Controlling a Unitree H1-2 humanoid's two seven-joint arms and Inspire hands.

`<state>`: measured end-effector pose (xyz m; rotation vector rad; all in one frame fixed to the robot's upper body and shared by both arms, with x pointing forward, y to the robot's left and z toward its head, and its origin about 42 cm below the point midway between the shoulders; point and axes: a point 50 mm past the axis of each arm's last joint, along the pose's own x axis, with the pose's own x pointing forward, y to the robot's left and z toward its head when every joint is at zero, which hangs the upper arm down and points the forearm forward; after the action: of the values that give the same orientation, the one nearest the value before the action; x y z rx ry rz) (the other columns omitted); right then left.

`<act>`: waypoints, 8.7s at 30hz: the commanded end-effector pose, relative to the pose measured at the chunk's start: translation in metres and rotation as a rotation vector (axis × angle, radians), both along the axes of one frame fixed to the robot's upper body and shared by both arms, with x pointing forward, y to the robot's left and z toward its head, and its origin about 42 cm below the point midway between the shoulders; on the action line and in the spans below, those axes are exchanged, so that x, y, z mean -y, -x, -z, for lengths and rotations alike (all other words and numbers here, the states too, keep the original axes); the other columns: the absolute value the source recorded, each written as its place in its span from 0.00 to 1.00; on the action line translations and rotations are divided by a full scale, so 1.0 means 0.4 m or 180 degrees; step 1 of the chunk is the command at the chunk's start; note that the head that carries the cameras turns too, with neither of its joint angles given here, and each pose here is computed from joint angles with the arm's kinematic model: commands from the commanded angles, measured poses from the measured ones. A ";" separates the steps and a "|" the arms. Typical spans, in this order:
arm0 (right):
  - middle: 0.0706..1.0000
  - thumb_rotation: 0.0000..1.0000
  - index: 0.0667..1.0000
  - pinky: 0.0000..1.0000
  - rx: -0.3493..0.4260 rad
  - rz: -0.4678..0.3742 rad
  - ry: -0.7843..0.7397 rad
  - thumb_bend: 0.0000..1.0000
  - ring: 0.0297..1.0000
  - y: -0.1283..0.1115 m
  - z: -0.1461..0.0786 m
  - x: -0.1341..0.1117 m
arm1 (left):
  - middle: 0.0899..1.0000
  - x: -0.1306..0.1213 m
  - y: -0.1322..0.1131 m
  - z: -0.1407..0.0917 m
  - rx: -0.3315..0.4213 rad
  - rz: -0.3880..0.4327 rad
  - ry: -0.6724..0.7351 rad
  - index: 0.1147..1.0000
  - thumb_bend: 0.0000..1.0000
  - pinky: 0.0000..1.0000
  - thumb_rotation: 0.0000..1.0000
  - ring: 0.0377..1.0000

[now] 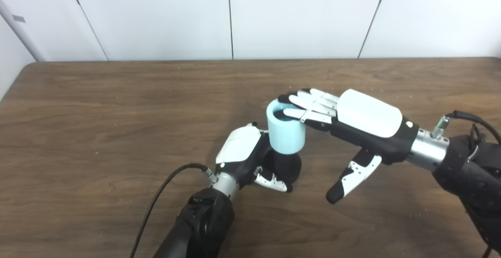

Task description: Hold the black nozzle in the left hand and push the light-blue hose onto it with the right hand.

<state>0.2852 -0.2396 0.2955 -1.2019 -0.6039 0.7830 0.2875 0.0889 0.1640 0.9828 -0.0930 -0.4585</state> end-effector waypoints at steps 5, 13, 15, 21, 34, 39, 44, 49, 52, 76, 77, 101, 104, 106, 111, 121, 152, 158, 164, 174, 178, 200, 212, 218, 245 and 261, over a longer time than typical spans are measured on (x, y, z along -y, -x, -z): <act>1.00 1.00 0.94 1.00 0.0116 0.0093 0.0215 0.70 1.00 -0.005 0.021 0.033 | 0.48 -0.019 0.028 0.083 -0.0582 0.0025 -0.0218 0.41 0.52 1.00 0.00 0.74; 1.00 1.00 0.94 1.00 0.0179 0.0060 0.0248 0.68 1.00 -0.006 0.018 0.039 | 0.46 -0.017 0.024 0.083 -0.0563 0.0054 -0.0267 0.42 0.52 1.00 0.00 0.80; 1.00 1.00 0.94 1.00 0.0196 0.0045 0.0232 0.68 1.00 -0.002 0.020 0.036 | 0.46 -0.018 0.023 0.083 -0.0559 0.0055 -0.0273 0.42 0.52 1.00 0.00 0.80; 1.00 1.00 0.94 1.00 0.0276 -0.0022 0.0210 0.67 1.00 0.007 0.019 0.023 | 0.47 -0.019 0.023 0.083 -0.0552 0.0048 -0.0263 0.41 0.52 1.00 0.00 0.83; 1.00 1.00 0.94 1.00 0.0447 -0.0107 0.0010 0.66 1.00 -0.012 -0.079 -0.012 | 0.43 -0.012 0.021 0.089 -0.0547 0.0059 -0.0280 0.44 0.52 1.00 0.00 0.77; 0.99 1.00 0.94 1.00 0.0535 -0.0136 -0.0151 0.63 1.00 -0.033 -0.111 -0.029 | 0.43 -0.012 0.020 0.092 -0.0551 0.0057 -0.0292 0.43 0.52 1.00 0.00 0.78; 0.98 1.00 0.93 1.00 0.0638 -0.0102 -0.0300 0.59 1.00 -0.043 -0.159 -0.045 | 0.48 -0.019 0.021 0.090 -0.0563 0.0044 -0.0290 0.41 0.52 1.00 0.00 0.86; 0.98 1.00 0.92 1.00 0.0715 -0.0027 -0.0365 0.54 1.00 -0.047 -0.186 -0.043 | 0.47 -0.021 0.020 0.088 -0.0574 0.0034 -0.0272 0.41 0.52 1.00 0.00 0.76; 0.98 1.00 0.92 1.00 0.0738 0.0001 -0.0391 0.53 0.99 -0.037 -0.194 -0.044 | 0.48 -0.019 0.022 0.089 -0.0583 0.0029 -0.0262 0.41 0.52 1.00 0.00 0.82; 0.98 1.00 0.93 1.00 0.0329 -0.0148 -0.0082 0.56 1.00 0.000 -0.089 -0.022 | 0.46 -0.019 0.014 0.086 -0.0593 0.0010 -0.0258 0.42 0.52 1.00 0.00 0.79; 0.98 1.00 0.93 1.00 0.0332 -0.0149 -0.0070 0.56 1.00 0.000 -0.086 -0.022 | 0.46 -0.019 0.013 0.085 -0.0593 0.0009 -0.0259 0.42 0.52 1.00 0.00 0.79; 0.98 1.00 0.92 1.00 0.0279 -0.0229 0.0040 0.58 1.00 0.010 -0.031 -0.028 | 0.48 -0.021 0.014 0.082 -0.0598 -0.0004 -0.0237 0.41 0.52 1.00 0.00 0.79; 0.98 1.00 0.92 1.00 0.0244 -0.0218 0.0050 0.58 1.00 0.014 -0.020 -0.026 | 0.49 -0.021 0.015 0.082 -0.0600 -0.0007 -0.0238 0.40 0.52 1.00 0.00 0.79; 0.98 1.00 0.92 1.00 0.0220 -0.0206 0.0053 0.58 1.00 0.018 -0.012 -0.025 | 0.48 -0.020 0.014 0.082 -0.0600 -0.0007 -0.0240 0.41 0.52 1.00 0.00 0.78; 0.98 1.00 0.92 1.00 0.0141 -0.0141 0.0098 0.58 1.00 0.021 0.005 -0.016 | 0.48 -0.023 0.016 0.079 -0.0597 -0.0004 -0.0234 0.41 0.52 1.00 0.00 0.76; 0.98 1.00 0.92 1.00 -0.0002 -0.0054 0.0150 0.58 1.00 0.025 0.032 -0.006 | 0.48 -0.026 0.017 0.077 -0.0585 -0.0008 -0.0217 0.41 0.52 1.00 0.00 0.80; 0.98 1.00 0.94 1.00 -0.0371 -0.0135 0.0293 0.60 1.00 0.018 0.097 -0.013 | 0.49 -0.019 0.017 0.071 -0.0575 0.0000 -0.0211 0.40 0.52 1.00 0.00 0.77; 0.98 1.00 0.94 1.00 -0.0436 -0.0157 0.0293 0.60 1.00 0.021 0.103 -0.014 | 0.48 -0.019 0.018 0.071 -0.0575 -0.0002 -0.0199 0.40 0.52 1.00 0.00 0.78; 0.98 1.00 0.94 1.00 -0.0497 -0.0151 0.0305 0.60 1.00 0.020 0.109 -0.013 | 0.48 -0.021 0.017 0.072 -0.0572 -0.0012 -0.0200 0.41 0.52 1.00 0.00 0.78; 0.98 1.00 0.94 1.00 -0.0520 -0.0111 0.0364 0.60 1.00 0.014 0.118 0.000 | 0.48 -0.018 0.014 0.068 -0.0587 -0.0016 -0.0187 0.41 0.52 1.00 0.00 0.77; 0.98 1.00 0.94 1.00 -0.0528 -0.0094 0.0389 0.60 1.00 0.014 0.120 0.004 | 0.49 -0.018 0.014 0.067 -0.0596 -0.0013 -0.0199 0.40 0.52 1.00 0.00 0.78; 0.98 1.00 0.94 1.00 -0.0225 -0.0117 0.0090 0.61 1.00 0.002 -0.009 -0.015 | 0.49 -0.021 0.014 0.072 -0.0591 -0.0010 -0.0209 0.40 0.52 1.00 0.00 0.80; 0.98 1.00 0.93 1.00 0.0476 0.0012 -0.0395 0.59 0.99 -0.025 -0.133 -0.004 | 0.49 -0.025 0.014 0.077 -0.0600 -0.0022 -0.0195 0.40 0.52 1.00 0.00 0.78; 0.97 1.00 0.92 0.99 0.0543 0.0084 -0.0453 0.57 0.99 -0.024 -0.143 -0.007 | 0.49 -0.026 0.015 0.078 -0.0600 -0.0029 -0.0198 0.40 0.52 1.00 0.00 0.80; 0.96 0.97 0.90 0.95 0.0330 0.0395 -0.0408 0.52 0.97 -0.044 -0.115 0.013 | 0.92 -0.047 0.000 0.029 -0.0261 -0.0045 -0.0481 0.78 0.93 1.00 0.03 0.93; 0.96 0.97 0.91 0.96 0.0296 0.0405 -0.0329 0.53 0.97 -0.048 -0.089 0.011 | 0.97 -0.106 -0.027 -0.008 0.0499 -0.0169 -0.0358 0.88 1.00 1.00 0.20 0.99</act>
<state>0.3054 -0.2444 0.3196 -1.1650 -0.5602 0.6070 0.2930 0.1168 0.1654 1.0815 -0.1792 -0.3912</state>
